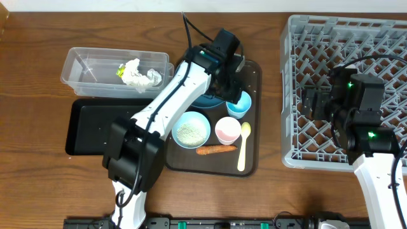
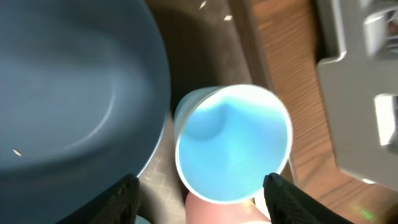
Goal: Sort waste into correct bins and load items into the dishwasher rack
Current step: 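Reach left gripper to light-blue cup and grasp its rim, then lift cup with left gripper toward right gripper above rack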
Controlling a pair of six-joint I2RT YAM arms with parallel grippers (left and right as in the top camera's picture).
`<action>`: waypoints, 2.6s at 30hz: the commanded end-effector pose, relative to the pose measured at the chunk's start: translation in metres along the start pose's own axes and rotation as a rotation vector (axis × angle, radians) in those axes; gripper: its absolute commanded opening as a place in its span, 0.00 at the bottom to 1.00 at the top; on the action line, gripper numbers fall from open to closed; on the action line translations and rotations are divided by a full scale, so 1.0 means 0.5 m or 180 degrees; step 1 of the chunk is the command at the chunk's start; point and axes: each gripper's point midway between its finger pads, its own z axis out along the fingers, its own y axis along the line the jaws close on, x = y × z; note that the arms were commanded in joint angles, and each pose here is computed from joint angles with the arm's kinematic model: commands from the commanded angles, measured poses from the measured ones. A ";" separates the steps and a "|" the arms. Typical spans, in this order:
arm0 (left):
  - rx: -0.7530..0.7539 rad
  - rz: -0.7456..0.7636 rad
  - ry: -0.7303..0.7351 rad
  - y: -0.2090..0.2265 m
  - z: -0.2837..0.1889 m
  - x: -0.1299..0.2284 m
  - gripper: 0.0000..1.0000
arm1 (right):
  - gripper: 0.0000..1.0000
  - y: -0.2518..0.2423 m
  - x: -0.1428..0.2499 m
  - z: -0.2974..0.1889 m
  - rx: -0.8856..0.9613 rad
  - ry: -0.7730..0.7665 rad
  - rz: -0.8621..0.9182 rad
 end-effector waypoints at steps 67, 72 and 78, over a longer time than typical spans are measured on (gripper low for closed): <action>0.1832 -0.0823 -0.0878 0.111 -0.191 -0.111 0.06 | 0.99 0.071 -0.045 0.039 -0.0634 -0.0169 0.0090; 0.2555 -0.0655 -0.1068 0.103 -0.267 -0.122 0.06 | 0.99 0.230 -0.038 0.016 -0.2307 -0.0218 -0.0421; 0.2640 -0.0546 -0.1040 0.076 -0.267 -0.122 0.06 | 0.99 0.320 -0.046 -0.055 -0.3797 -0.0550 -0.0782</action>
